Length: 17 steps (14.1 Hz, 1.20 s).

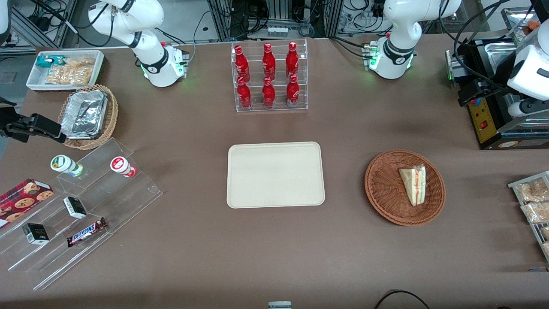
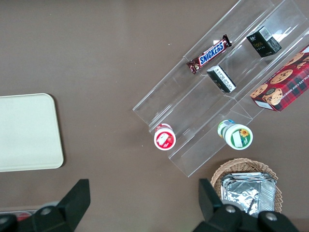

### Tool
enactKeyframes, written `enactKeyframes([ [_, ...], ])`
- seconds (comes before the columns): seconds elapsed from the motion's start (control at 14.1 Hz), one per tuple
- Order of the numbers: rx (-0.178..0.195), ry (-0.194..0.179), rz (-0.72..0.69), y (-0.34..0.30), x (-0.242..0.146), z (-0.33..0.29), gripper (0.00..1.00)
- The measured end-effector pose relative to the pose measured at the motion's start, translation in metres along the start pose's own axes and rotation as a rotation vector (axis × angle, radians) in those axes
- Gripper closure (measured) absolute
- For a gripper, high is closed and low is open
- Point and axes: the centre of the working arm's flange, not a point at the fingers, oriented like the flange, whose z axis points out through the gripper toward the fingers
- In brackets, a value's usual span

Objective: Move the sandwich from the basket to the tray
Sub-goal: 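Move the left gripper from rest toward the wicker basket, then lower the open left gripper over the sandwich and close on it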

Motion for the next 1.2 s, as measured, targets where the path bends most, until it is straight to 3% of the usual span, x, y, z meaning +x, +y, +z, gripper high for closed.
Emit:
enactKeyframes([
  [0.42,0.007,-0.034,0.005,0.001,0.004,0.008,0.00],
  [0.78,0.017,-0.121,0.009,0.009,0.046,0.081,0.00],
  [0.92,0.013,-0.119,0.011,0.015,0.062,0.133,0.00],
  [1.2,-0.005,-0.081,-0.006,0.021,0.074,0.231,0.00],
])
